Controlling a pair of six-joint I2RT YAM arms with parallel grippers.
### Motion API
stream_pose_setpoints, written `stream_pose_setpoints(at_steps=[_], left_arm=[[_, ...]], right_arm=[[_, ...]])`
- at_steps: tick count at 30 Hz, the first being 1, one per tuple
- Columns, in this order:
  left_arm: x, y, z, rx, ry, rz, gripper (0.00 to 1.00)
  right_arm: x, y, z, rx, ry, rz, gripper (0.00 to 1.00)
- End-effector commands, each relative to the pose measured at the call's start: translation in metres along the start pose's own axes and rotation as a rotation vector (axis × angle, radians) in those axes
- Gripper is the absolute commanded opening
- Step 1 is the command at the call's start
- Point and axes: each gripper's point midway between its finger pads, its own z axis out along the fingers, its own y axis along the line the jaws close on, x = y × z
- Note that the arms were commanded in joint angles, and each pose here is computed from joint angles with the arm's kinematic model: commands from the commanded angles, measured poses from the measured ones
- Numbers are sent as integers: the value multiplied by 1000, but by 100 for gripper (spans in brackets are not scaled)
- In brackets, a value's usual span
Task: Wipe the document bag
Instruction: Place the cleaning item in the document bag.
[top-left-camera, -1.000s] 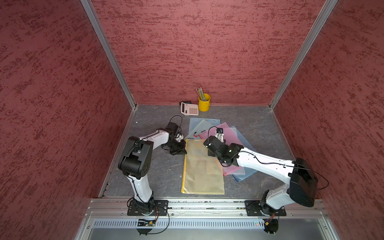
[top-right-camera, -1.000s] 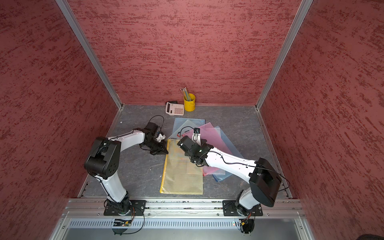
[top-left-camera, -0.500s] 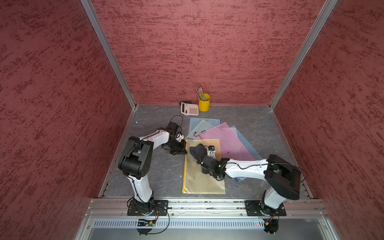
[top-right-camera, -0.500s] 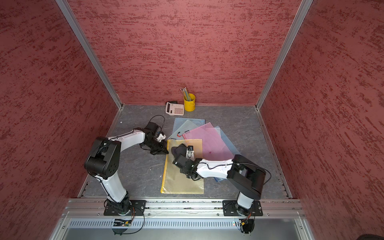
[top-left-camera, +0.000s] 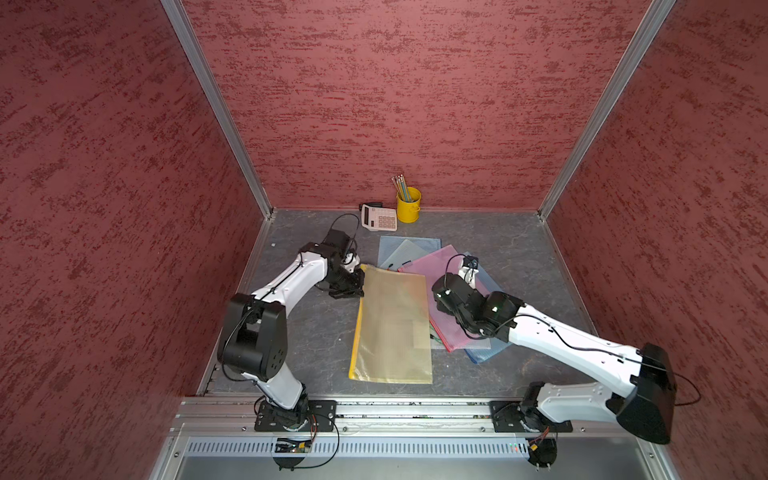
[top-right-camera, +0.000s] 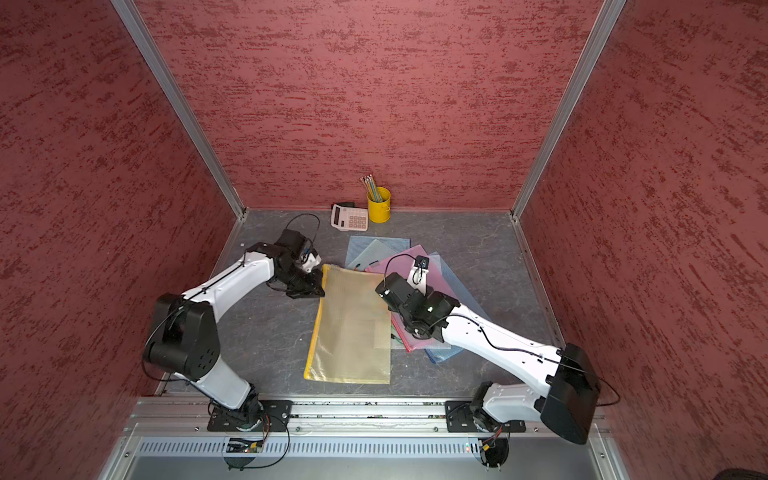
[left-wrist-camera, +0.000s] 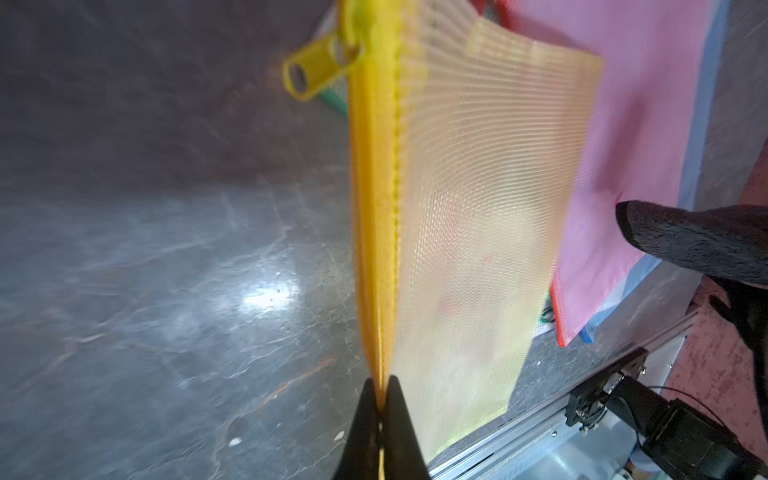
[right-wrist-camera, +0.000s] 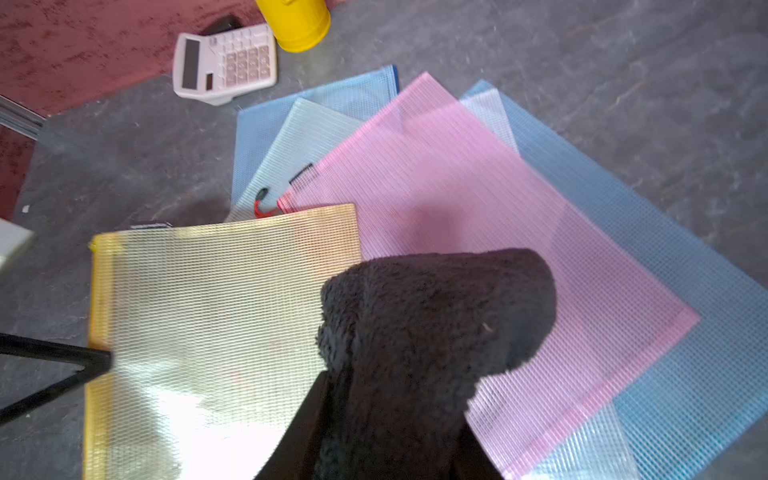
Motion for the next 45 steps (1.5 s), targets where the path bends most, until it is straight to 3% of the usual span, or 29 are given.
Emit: stream_pose_setpoints(at_steps=[1, 6, 10, 13, 17, 23, 25, 29, 34, 39, 42, 45], left_arm=[[10, 35, -56, -174, -3, 15, 0], [2, 59, -138, -368, -122, -7, 0], [4, 68, -182, -551, -123, 7, 0], [1, 55, -204, -684, -147, 67, 0], [10, 19, -169, -741, -46, 158, 0], [34, -31, -62, -721, 119, 200, 4], [44, -49, -33, -683, 151, 209, 18], [54, -102, 19, -473, 188, 235, 35], [49, -137, 47, -287, 196, 233, 57], [11, -116, 17, -231, 73, 199, 75], [-18, -63, -12, -207, 21, 102, 84], [-28, -2, -22, -229, 25, 7, 87]], right_arm=[[1, 1, 18, 17, 18, -119, 35], [-7, -1, 30, -19, 26, -149, 36], [-14, -8, 36, -32, 30, -152, 36], [-16, -13, 38, -38, 29, -148, 36], [-13, -22, 42, -40, 36, -132, 36], [-13, -43, 37, -16, 22, -96, 36], [-16, -51, 32, -5, 8, -80, 36], [-20, -66, 25, 19, -6, -64, 36], [-24, -72, 21, 34, -8, -71, 37], [-29, -57, 19, -22, 5, -90, 37], [-31, -34, 18, -94, 24, -119, 37], [-30, -10, 16, -139, 29, -156, 37]])
